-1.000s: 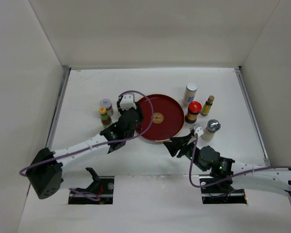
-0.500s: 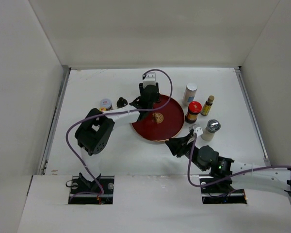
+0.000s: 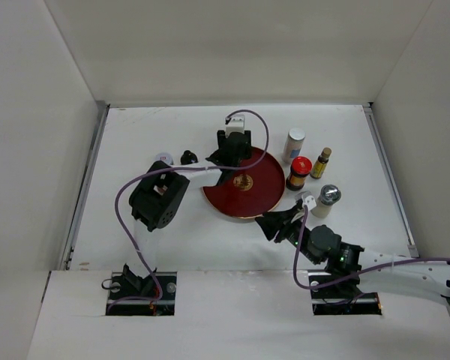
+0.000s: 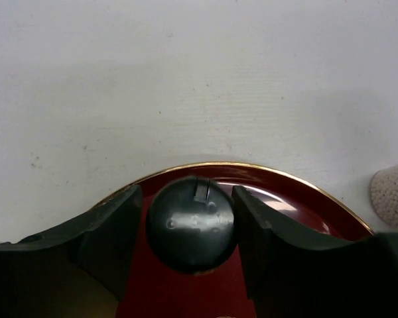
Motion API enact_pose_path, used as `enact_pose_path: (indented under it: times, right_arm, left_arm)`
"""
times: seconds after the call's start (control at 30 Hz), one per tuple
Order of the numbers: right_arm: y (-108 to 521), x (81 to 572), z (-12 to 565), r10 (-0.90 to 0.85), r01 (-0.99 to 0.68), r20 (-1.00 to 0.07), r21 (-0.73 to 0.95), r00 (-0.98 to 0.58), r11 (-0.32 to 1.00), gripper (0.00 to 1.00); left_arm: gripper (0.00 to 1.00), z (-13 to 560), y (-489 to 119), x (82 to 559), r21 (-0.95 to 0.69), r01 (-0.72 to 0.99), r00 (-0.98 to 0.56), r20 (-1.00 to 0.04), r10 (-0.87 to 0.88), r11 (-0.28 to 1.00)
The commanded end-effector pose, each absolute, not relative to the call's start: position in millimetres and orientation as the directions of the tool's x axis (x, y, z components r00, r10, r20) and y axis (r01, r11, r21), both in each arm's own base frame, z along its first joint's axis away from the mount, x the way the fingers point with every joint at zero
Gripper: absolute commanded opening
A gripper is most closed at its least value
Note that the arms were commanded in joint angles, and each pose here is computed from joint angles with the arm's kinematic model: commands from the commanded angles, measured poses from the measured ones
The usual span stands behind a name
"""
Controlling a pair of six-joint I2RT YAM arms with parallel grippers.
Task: Organize the condiment bottles
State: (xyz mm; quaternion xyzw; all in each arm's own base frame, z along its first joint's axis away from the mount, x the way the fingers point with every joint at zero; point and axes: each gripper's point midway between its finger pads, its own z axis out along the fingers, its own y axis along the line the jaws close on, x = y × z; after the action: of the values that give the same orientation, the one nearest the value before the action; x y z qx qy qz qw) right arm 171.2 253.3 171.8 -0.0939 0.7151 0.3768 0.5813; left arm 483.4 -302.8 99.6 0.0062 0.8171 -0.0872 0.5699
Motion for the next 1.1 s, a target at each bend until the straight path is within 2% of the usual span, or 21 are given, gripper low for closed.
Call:
enact_pose_path:
  times: [0.0,0.13,0.27,0.4,0.6,0.67,0.73,0.87,1.07]
  right_arm:
    - [254.8,171.2,187.3,0.348,-0.586,-0.892,0.451,-0.287,0.673,0.45]
    - [254.4,171.1,188.2,0.351,-0.587,-0.892,0.452,-0.285,0.672,0.46]
    - [255.7,171.8,186.9,0.341,-0.587,-0.895,0.445,-0.286,0.677,0.48]
    - [256.1,171.4,187.5,0.338,-0.589,-0.898,0.441,-0.284,0.677,0.48]
    - [255.0,169.1,191.8,0.354,-0.597,-0.892,0.451,-0.280,0.663,0.52]
    - [255.4,169.1,190.6,0.352,-0.596,-0.893,0.450,-0.282,0.665,0.57]
    - [256.3,169.5,189.8,0.348,-0.595,-0.894,0.449,-0.284,0.667,0.67]
    - [259.0,169.5,187.1,0.337,-0.598,-0.896,0.443,-0.288,0.667,0.76]
    - [261.0,170.4,184.3,0.326,-0.597,-0.899,0.437,-0.291,0.673,0.80]
  left_arm:
    - [0.60,118.8,-310.7,486.8,-0.167,0.127,-0.310,-0.943,-0.121,0.978]
    - [0.73,157.6,-309.2,472.1,-0.202,0.146,-0.258,-0.953,-0.160,0.968]
    - [0.75,208.2,-301.3,448.2,-0.249,0.180,-0.189,-0.958,-0.215,0.952]
    - [0.75,232.3,-273.6,416.5,-0.267,0.153,-0.148,-0.958,-0.246,0.951]
    - [0.77,216.0,-206.8,375.4,-0.227,0.021,-0.152,-0.963,-0.221,0.974]
    - [0.77,203.4,-182.2,365.8,-0.208,-0.036,-0.169,-0.963,-0.212,0.977]
    - [0.77,191.6,-162.0,361.2,-0.204,-0.086,-0.189,-0.958,-0.217,0.975]
    - [0.77,168.1,-141.8,371.0,-0.186,-0.139,-0.237,-0.948,-0.215,0.973]
    - [0.77,156.3,-144.6,398.1,-0.166,-0.175,-0.254,-0.945,-0.208,0.970]
